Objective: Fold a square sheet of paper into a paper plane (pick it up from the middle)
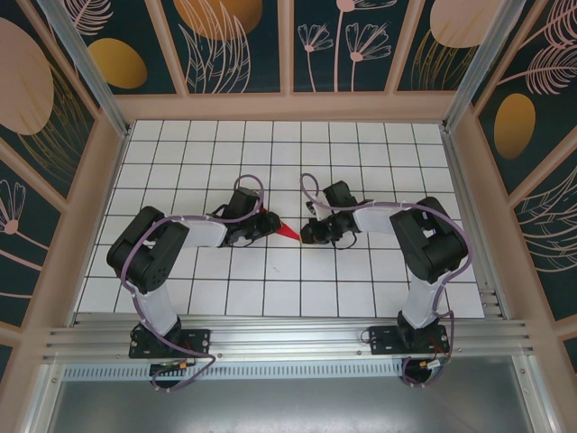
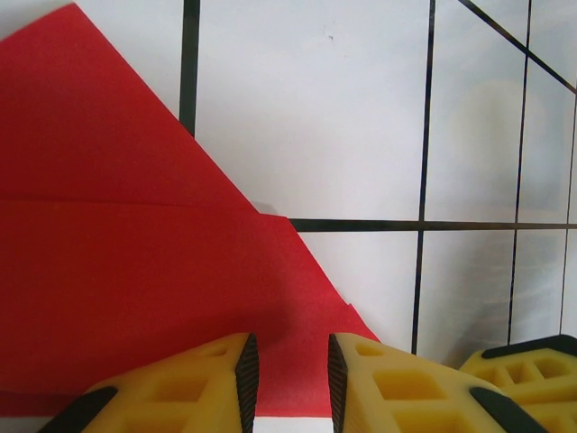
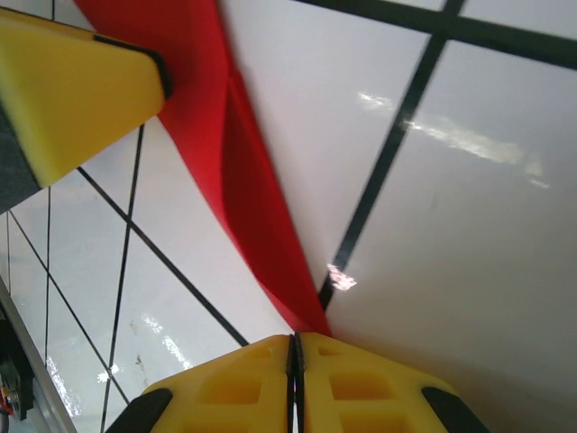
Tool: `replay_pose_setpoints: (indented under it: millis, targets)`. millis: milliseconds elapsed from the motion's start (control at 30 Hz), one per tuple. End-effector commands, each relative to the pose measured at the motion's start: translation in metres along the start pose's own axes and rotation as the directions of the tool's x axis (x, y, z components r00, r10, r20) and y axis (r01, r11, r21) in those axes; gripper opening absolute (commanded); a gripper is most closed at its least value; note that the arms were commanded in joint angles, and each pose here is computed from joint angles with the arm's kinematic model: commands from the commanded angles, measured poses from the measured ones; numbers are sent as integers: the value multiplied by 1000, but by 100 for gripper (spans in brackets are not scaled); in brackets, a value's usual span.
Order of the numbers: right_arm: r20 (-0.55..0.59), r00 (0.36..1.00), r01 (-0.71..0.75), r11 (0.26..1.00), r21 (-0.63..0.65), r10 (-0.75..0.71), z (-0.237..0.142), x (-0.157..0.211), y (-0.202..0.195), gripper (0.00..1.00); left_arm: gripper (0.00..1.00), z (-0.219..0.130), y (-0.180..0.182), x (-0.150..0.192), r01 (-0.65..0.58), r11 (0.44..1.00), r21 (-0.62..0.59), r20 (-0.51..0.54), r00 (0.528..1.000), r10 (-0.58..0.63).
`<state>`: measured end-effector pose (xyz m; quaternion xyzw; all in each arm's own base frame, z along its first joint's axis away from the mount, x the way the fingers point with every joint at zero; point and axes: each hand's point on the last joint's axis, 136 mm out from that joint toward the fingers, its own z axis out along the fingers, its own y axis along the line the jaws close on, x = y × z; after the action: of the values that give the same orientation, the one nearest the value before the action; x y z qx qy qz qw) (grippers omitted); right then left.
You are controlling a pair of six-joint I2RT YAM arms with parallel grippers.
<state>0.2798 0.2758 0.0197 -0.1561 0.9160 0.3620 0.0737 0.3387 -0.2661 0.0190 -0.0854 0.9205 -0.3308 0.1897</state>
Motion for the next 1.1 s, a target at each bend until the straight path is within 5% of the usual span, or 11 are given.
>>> replay_pose_setpoints:
  millis: [0, 233, 467, 1067]
  targets:
    - [-36, 999, -25, 999, 39, 26, 6, 15, -17, 12, 30, 10, 62, 11, 14, 976, -215, -7, 1000, -16]
    - [-49, 998, -33, 998, 44, 35, 6, 21, -20, 11, 30, 11, 62, 12, 13, 977, -214, -8, 1000, -15]
    - [87, 994, 64, 998, -6, -63, -22, -21, 30, 13, 30, 11, 61, 11, 14, 978, -208, -6, 1000, -15]
    - [73, 997, 23, 999, -22, -22, 17, -38, 42, 13, 28, 10, 59, 11, 12, 979, -201, -6, 1000, -14]
